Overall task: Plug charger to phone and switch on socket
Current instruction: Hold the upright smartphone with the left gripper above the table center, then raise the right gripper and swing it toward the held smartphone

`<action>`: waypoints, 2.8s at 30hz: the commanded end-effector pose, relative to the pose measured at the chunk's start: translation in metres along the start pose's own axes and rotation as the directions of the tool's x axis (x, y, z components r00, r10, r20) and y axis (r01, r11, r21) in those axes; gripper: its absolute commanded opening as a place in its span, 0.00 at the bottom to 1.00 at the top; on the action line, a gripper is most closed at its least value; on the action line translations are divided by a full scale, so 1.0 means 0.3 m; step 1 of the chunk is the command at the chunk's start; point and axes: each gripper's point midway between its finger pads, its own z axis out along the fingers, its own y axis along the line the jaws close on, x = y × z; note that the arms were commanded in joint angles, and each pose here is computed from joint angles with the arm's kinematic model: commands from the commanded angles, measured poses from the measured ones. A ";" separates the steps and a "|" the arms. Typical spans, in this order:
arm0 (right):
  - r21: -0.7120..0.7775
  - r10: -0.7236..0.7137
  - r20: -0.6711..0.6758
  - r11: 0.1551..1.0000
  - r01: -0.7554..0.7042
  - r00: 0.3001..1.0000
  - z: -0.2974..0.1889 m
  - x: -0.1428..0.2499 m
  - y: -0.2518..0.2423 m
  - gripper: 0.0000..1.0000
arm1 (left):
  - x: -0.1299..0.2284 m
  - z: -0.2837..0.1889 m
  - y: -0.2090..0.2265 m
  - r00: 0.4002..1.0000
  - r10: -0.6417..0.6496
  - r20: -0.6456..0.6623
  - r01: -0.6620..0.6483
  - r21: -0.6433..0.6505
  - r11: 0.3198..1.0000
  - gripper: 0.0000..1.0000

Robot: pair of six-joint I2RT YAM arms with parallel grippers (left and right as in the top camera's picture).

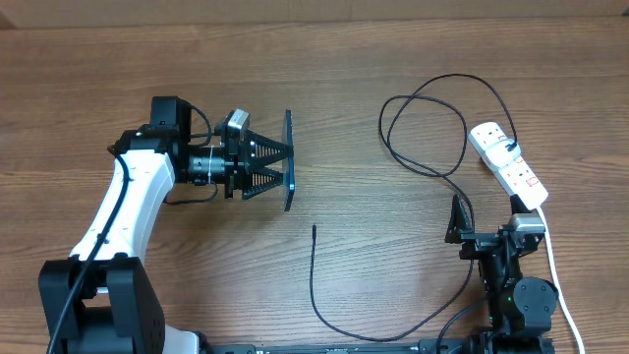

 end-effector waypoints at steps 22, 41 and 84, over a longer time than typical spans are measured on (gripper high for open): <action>0.002 0.002 0.006 1.000 -0.002 1.000 0.000 0.005 0.000 1.00 | 0.019 0.000 -0.035 0.999 -0.044 -0.033 0.046 0.067 0.997 0.24; -0.174 0.086 0.033 0.982 -0.079 0.996 -0.009 -0.033 0.100 1.00 | 0.012 0.001 -0.019 1.000 -0.014 -0.019 0.014 0.040 0.999 0.25; -0.113 0.375 -0.454 0.876 -0.469 0.808 -0.193 -0.054 0.201 0.99 | 0.007 0.001 -0.015 1.000 -0.010 -0.014 0.010 0.033 0.999 0.25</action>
